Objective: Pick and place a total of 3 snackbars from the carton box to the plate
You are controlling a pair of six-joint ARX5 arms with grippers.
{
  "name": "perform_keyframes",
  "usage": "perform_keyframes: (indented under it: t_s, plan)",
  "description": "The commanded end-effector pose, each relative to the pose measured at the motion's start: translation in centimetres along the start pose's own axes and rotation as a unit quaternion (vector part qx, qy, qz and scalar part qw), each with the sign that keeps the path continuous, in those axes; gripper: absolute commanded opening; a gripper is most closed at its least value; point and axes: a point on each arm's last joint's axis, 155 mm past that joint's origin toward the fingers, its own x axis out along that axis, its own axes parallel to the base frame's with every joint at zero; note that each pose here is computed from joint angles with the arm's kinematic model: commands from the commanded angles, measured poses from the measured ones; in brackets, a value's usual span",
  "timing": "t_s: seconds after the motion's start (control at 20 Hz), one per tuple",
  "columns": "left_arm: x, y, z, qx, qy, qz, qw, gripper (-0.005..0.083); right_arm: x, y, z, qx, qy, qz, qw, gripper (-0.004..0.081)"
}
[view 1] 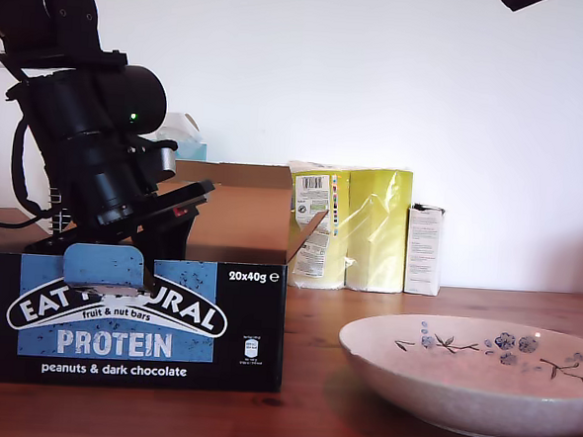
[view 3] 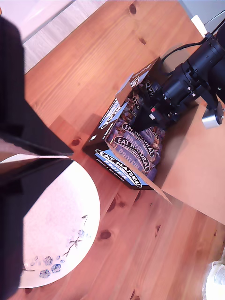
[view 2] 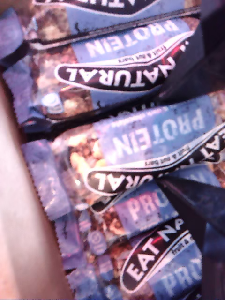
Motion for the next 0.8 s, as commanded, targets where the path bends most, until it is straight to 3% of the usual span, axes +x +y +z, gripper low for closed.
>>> perform_keyframes:
  t_s: [0.0, 0.3, 0.75]
  plan:
    - [0.8, 0.1, -0.4, -0.003, 0.011, -0.001, 1.0, 0.0252, -0.3, 0.1, 0.7, -0.003, -0.011, 0.002, 1.0, -0.0013]
    - [-0.4, -0.4, 0.3, 0.001, 0.018, -0.001, 1.0, 0.0233, -0.3, 0.1, 0.7, -0.003, -0.011, 0.002, 1.0, -0.0013]
    - [-7.5, -1.3, 1.5, 0.065, 0.022, 0.062, 0.996, 0.0233, -0.3, 0.1, -0.2, -0.002, 0.006, 0.0, 1.0, -0.0013]
